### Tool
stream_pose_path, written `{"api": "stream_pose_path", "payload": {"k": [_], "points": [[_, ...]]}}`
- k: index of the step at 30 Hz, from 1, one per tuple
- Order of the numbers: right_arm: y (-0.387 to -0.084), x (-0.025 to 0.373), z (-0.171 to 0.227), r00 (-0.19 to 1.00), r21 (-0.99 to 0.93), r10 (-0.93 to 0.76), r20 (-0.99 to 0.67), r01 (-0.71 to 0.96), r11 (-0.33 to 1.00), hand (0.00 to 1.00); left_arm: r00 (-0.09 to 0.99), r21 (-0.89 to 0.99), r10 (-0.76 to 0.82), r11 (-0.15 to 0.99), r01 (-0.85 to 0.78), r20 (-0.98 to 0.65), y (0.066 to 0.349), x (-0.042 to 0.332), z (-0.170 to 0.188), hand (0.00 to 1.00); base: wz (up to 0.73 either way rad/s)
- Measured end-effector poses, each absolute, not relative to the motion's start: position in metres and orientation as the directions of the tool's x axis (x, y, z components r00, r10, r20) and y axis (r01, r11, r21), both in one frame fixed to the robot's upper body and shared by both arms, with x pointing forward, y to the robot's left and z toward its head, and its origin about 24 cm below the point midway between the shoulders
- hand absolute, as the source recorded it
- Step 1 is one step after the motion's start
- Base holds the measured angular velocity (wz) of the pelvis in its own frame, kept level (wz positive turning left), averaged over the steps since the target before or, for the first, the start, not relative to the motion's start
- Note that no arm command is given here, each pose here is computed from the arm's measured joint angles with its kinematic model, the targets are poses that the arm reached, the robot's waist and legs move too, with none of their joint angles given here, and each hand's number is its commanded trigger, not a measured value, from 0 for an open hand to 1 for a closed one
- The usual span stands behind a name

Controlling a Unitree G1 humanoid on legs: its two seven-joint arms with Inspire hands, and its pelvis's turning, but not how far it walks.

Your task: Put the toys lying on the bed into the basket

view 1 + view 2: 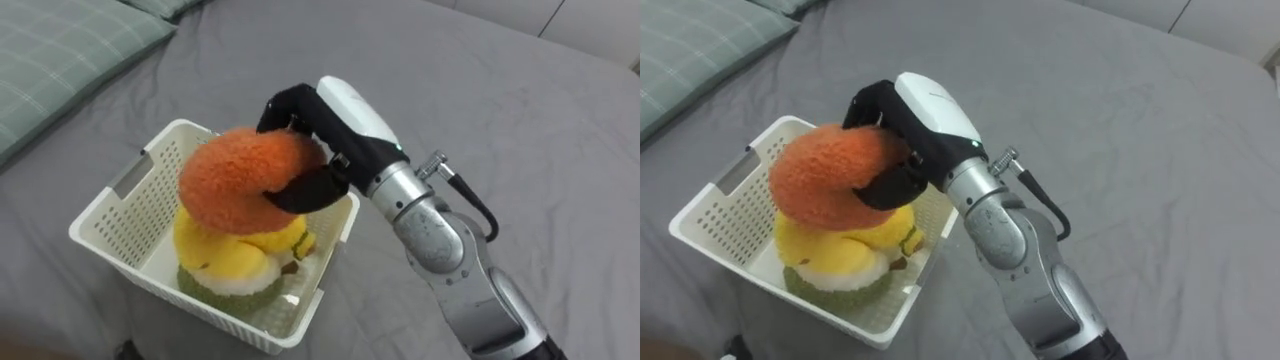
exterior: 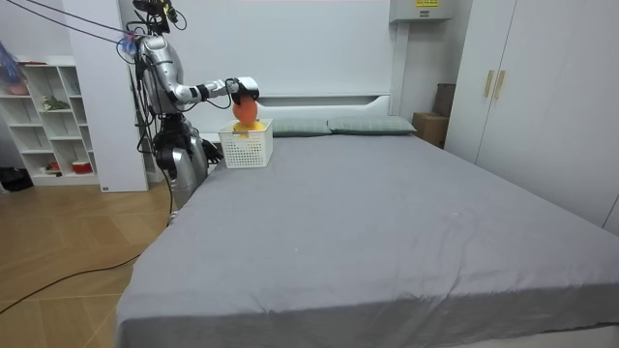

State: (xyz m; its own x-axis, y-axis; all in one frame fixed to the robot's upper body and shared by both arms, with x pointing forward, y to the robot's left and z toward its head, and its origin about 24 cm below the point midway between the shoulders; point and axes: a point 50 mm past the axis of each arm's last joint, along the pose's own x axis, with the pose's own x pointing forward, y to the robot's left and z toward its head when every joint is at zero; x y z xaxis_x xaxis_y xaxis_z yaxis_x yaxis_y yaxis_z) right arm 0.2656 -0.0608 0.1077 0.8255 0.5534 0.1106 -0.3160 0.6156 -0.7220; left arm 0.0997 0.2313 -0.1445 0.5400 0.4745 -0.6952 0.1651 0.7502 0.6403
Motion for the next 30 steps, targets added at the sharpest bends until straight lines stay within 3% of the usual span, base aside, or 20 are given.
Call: {"api": "stream_pose_path", "payload": {"k": [30], "points": [[-0.061, 0.268, 0.088, 0.843, -0.73, 0.536, 0.047, -0.338, 0.595, 0.0, 0.535, 0.641, 0.477, 0.748, 0.169, -0.697, 0.233, 0.103, -0.145, 0.0, 0.0]]}}
